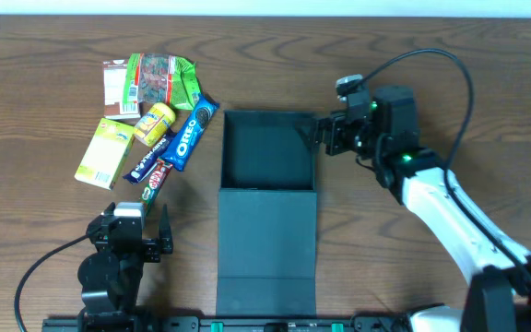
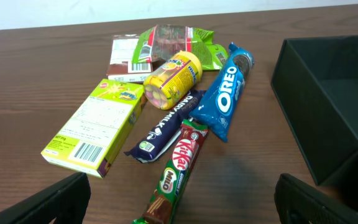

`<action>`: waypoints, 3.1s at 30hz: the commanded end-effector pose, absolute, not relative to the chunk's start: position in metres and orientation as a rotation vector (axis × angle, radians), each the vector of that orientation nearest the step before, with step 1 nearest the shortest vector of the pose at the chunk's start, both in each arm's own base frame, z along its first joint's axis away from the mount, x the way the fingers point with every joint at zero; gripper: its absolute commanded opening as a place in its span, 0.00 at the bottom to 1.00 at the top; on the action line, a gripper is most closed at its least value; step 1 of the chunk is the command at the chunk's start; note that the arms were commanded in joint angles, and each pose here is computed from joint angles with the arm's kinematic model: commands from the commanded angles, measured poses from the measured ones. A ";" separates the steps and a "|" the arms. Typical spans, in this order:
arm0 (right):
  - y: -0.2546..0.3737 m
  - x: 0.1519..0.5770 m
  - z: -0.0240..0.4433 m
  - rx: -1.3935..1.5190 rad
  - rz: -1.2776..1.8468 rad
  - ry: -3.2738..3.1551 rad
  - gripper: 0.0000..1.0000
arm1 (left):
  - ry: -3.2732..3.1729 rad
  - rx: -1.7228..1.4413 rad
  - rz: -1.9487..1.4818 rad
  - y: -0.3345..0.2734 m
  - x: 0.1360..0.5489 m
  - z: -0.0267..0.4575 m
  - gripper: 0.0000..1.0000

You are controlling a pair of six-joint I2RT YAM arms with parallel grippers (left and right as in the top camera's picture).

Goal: Pack container
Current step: 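Grasp the green box edge with the right gripper and rotate it, then drag the box with the right gripper back to table center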

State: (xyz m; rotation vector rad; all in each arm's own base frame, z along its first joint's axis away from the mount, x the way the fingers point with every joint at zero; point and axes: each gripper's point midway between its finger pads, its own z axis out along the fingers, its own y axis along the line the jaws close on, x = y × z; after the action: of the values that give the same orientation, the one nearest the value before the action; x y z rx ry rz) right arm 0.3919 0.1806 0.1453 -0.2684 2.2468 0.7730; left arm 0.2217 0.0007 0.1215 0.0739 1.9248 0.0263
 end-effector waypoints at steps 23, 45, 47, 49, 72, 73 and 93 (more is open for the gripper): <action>0.122 0.386 0.030 -0.051 0.229 2.608 0.24 | 1.944 0.059 0.019 0.001 0.221 0.112 0.96; -0.027 0.404 0.064 0.972 0.141 2.477 0.02 | 1.944 0.059 0.019 0.001 0.221 0.112 0.96; -0.023 0.400 0.062 1.119 0.188 2.444 0.01 | 1.944 0.059 0.019 0.001 0.221 0.112 0.96; -0.017 0.394 0.059 1.253 0.246 2.425 0.02 | 1.944 0.059 0.019 0.001 0.221 0.112 0.96; 0.000 0.365 0.048 1.935 0.386 2.200 0.02 | 1.944 0.059 0.019 0.001 0.221 0.112 0.96; 0.001 0.365 0.048 1.915 0.388 2.217 0.12 | 1.944 0.059 0.019 0.001 0.221 0.112 0.96; 0.034 0.398 0.240 -0.063 0.176 2.168 0.93 | 1.944 0.059 0.019 0.001 0.221 0.112 0.96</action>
State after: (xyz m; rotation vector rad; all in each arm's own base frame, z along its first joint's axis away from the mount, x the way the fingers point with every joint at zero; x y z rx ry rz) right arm 0.4013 -0.0119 0.2289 0.6825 2.1067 0.2897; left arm 0.2217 0.0007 0.1215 0.0739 1.9248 0.0263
